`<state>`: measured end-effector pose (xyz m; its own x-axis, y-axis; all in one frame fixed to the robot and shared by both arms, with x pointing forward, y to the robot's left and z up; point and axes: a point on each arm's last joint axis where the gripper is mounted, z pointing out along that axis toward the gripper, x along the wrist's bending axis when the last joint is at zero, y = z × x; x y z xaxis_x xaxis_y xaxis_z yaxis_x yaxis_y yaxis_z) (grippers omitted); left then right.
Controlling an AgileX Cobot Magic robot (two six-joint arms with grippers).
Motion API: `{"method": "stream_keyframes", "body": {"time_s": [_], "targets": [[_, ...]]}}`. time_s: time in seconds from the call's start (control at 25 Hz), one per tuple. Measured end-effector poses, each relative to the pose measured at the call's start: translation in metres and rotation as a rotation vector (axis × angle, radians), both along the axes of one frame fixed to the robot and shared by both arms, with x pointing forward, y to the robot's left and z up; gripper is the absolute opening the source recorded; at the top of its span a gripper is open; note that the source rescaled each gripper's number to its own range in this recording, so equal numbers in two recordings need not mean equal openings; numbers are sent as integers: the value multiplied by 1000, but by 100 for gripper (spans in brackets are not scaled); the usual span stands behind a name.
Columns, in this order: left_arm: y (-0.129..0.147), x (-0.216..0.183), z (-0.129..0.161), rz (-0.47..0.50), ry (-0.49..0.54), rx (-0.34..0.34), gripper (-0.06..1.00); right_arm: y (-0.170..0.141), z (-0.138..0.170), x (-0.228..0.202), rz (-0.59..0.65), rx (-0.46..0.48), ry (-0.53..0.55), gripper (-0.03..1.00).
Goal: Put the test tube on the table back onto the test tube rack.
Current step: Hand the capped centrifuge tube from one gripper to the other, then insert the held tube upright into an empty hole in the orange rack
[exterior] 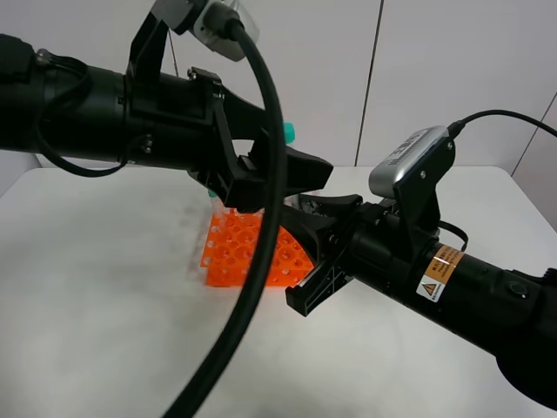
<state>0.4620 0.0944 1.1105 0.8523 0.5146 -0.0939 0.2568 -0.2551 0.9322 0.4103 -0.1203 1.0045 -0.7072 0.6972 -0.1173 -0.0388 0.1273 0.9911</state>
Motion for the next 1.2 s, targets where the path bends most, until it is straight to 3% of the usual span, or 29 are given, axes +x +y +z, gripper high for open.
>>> {"method": "stream_keyframes", "body": {"time_s": [0.28,0.4,0.44,1.2], "targets": [[0,1,0,3,-19,9,44,0,0,0,0,0,0,1],[1,2,0,3,-43,20,7,0,0,0,1,-1,-1,1],[1,2,1,1,-53,23,0,0,0,0,2,-1,-3,1],[1,2,1,-13,-78,37,1,1,0,-1,9,-6,-7,1]]}}
